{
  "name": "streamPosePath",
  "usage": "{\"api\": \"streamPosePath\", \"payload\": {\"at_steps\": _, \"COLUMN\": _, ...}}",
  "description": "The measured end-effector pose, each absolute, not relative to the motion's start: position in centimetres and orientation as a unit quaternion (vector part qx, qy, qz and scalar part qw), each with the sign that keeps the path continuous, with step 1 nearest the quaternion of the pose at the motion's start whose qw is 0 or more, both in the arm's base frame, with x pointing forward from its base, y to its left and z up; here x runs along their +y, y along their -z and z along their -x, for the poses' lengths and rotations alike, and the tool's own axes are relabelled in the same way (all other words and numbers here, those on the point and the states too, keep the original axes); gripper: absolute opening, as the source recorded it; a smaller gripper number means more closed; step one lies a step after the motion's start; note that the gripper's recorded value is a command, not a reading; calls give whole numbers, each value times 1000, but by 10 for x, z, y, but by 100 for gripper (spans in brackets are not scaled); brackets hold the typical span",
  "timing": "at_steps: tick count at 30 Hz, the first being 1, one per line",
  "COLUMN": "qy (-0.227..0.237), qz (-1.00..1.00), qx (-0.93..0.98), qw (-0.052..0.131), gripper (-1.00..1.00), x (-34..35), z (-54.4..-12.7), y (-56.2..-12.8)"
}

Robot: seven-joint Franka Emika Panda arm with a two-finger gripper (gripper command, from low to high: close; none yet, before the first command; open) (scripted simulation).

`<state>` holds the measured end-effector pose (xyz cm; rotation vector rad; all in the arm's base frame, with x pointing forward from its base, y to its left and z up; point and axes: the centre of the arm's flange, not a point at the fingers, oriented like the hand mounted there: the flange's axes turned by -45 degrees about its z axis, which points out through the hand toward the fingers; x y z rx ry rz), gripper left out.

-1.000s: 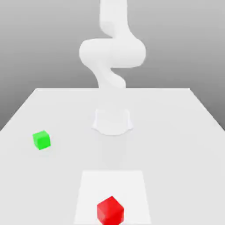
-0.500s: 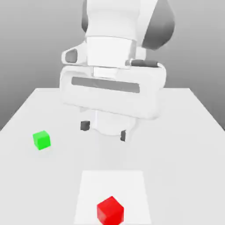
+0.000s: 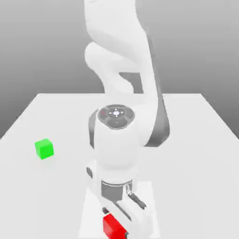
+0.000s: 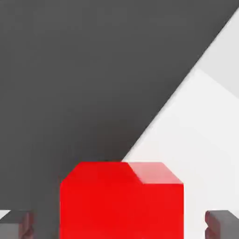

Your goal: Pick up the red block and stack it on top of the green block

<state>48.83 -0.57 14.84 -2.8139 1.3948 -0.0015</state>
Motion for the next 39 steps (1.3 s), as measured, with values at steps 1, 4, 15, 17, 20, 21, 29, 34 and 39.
{"api": "streamPosePath", "payload": {"at_steps": 1, "qy": 1, "qz": 896, "qx": 444, "qw": 1, "gripper": -100, "x": -6, "z": -488, "y": -148}}
{"api": "streamPosePath", "payload": {"at_steps": 4, "qy": 1, "qz": 896, "qx": 444, "qw": 1, "gripper": -100, "x": -6, "z": -488, "y": -144}}
{"api": "streamPosePath", "payload": {"at_steps": 15, "qy": 6, "qz": 842, "qx": 539, "qw": -27, "gripper": -100, "x": -146, "z": -418, "y": -227}}
{"api": "streamPosePath", "payload": {"at_steps": 17, "qy": 4, "qz": 802, "qx": 596, "qw": -34, "gripper": -100, "x": -209, "z": -367, "y": -235}}
{"api": "streamPosePath", "payload": {"at_steps": 20, "qy": 1, "qz": 765, "qx": 643, "qw": -35, "gripper": -100, "x": -252, "z": -300, "y": -243}}
{"api": "streamPosePath", "payload": {"at_steps": 21, "qy": 1, "qz": 756, "qx": 653, "qw": -34, "gripper": -100, "x": -258, "z": -281, "y": -245}}
{"api": "streamPosePath", "payload": {"at_steps": 29, "qy": 0, "qz": 664, "qx": 748, "qw": 0, "gripper": -100, "x": -284, "z": -140, "y": -235}}
{"api": "streamPosePath", "payload": {"at_steps": 34, "qy": 1, "qz": 661, "qx": 750, "qw": 2, "gripper": -100, "x": -284, "z": -137, "y": -198}}
{"api": "streamPosePath", "payload": {"at_steps": 39, "qy": 1, "qz": 663, "qx": 748, "qw": 1, "gripper": 100, "x": -282, "z": -137, "y": -183}}
